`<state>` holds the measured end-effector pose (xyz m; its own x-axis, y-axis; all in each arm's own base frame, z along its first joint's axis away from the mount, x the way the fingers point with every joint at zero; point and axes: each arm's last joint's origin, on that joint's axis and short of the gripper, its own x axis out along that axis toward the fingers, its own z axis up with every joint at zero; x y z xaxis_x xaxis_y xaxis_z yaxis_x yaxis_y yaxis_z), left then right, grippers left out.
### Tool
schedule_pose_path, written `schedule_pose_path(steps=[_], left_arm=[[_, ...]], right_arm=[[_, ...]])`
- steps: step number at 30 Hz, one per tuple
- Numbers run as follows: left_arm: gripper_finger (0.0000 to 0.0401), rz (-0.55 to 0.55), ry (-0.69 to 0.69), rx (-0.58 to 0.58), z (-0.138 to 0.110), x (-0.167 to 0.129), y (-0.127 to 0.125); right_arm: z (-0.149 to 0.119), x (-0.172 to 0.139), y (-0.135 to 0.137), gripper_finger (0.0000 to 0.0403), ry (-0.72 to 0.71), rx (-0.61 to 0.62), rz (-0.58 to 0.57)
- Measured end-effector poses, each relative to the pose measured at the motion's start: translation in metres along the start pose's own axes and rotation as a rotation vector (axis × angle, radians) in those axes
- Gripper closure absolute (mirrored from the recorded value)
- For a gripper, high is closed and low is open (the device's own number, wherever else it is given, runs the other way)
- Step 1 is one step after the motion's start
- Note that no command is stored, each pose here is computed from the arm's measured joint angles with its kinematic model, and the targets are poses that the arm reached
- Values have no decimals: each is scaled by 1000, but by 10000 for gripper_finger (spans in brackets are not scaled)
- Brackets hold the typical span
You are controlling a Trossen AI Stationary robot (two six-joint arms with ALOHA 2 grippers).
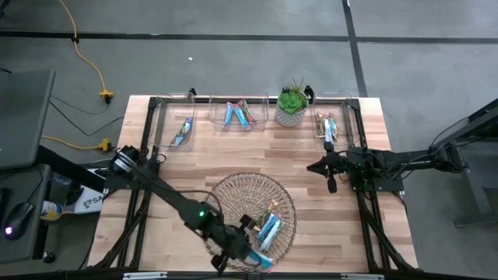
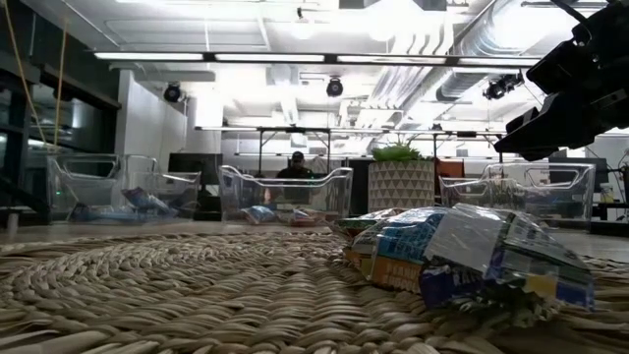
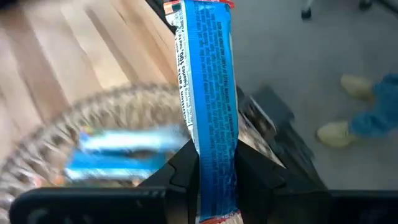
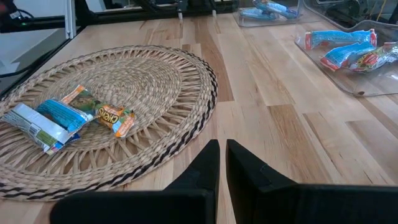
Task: Pick and place Granola Bars by type
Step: Put the red granola bar into the middle transparent bin
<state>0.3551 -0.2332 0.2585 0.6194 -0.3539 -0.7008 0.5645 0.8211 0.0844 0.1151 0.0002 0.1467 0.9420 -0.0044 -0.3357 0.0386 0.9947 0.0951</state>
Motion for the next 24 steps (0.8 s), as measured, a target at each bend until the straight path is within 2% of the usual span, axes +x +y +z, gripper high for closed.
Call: schedule_pose_path(steps=[13,18,24], left_arm=[[327,-62,-288,-141,59,-53,92],[327,-22,-366,-276,70,-78,130],[327,58,-433,-497,66,-103,181]], right_arm=[[0,0,0,391,0,0,0],[0,0,0,391,0,0,0],[0,0,0,391,0,0,0]])
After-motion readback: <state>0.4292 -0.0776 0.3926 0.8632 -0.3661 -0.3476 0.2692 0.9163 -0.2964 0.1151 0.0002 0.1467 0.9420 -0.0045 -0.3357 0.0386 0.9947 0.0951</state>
